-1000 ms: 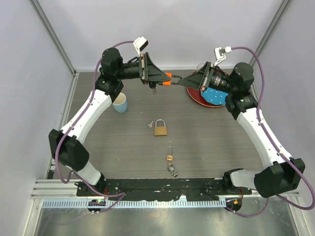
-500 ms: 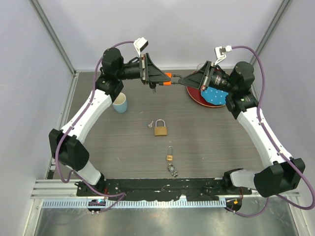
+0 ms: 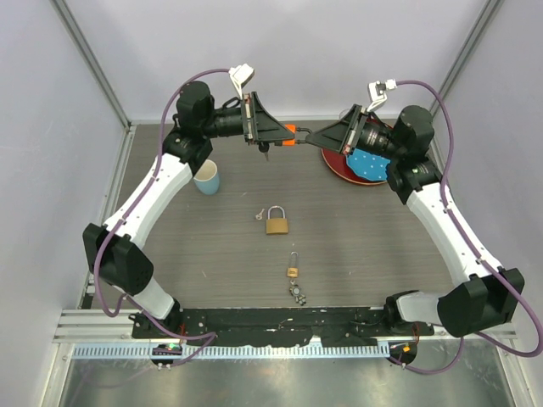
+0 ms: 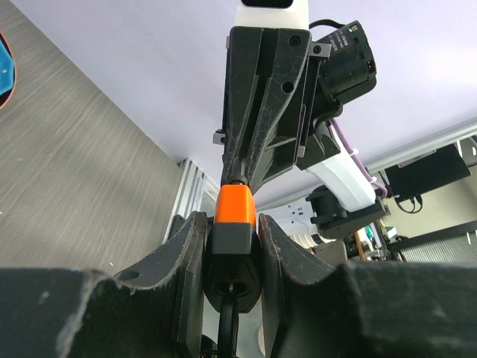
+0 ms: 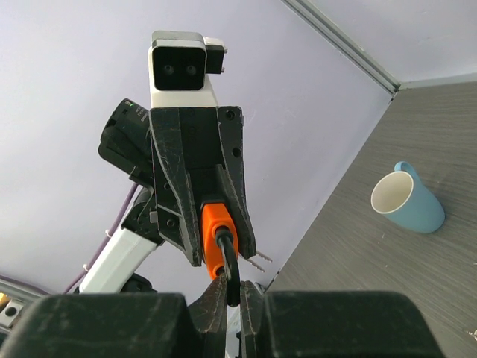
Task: Lock with the key
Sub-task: Lock the lock.
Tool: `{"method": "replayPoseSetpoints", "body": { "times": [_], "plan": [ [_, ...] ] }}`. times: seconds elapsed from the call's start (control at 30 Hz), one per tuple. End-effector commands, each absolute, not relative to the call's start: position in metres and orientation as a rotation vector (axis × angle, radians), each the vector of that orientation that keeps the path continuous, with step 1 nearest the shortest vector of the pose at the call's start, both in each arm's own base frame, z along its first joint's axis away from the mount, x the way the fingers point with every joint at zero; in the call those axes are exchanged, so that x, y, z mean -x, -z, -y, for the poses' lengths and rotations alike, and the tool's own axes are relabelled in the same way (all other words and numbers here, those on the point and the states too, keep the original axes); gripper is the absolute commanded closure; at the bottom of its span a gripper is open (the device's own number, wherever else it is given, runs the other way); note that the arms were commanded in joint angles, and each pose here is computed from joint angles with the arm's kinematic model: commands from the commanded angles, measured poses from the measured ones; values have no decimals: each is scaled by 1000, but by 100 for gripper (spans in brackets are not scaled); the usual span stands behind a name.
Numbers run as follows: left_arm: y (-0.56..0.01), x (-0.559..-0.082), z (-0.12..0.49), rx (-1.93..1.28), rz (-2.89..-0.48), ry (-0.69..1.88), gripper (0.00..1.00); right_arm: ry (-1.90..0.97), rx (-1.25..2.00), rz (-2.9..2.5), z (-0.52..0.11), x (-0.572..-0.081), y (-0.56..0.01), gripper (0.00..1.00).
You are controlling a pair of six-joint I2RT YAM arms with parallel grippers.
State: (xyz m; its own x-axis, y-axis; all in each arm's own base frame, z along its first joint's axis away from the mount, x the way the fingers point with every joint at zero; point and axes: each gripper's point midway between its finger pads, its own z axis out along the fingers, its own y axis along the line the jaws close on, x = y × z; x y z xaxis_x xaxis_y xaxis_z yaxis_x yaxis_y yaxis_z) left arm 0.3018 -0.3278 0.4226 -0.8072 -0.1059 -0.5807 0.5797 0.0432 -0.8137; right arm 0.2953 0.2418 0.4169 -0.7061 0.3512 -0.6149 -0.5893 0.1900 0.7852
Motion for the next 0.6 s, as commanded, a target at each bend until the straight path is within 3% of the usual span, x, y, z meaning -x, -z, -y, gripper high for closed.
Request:
{"method": "replayPoseSetpoints", "body": {
  "times": [0.0,0.57],
  "plan": [
    [-437,-288,339,-510,-1788,1796,100,-1657,347,-1600,-259,-276,-453,98],
    [-430,-287,350,-503,-1798,1786,100,-1713,411,-1581,-282,-265,-462,98]
  ]
}}
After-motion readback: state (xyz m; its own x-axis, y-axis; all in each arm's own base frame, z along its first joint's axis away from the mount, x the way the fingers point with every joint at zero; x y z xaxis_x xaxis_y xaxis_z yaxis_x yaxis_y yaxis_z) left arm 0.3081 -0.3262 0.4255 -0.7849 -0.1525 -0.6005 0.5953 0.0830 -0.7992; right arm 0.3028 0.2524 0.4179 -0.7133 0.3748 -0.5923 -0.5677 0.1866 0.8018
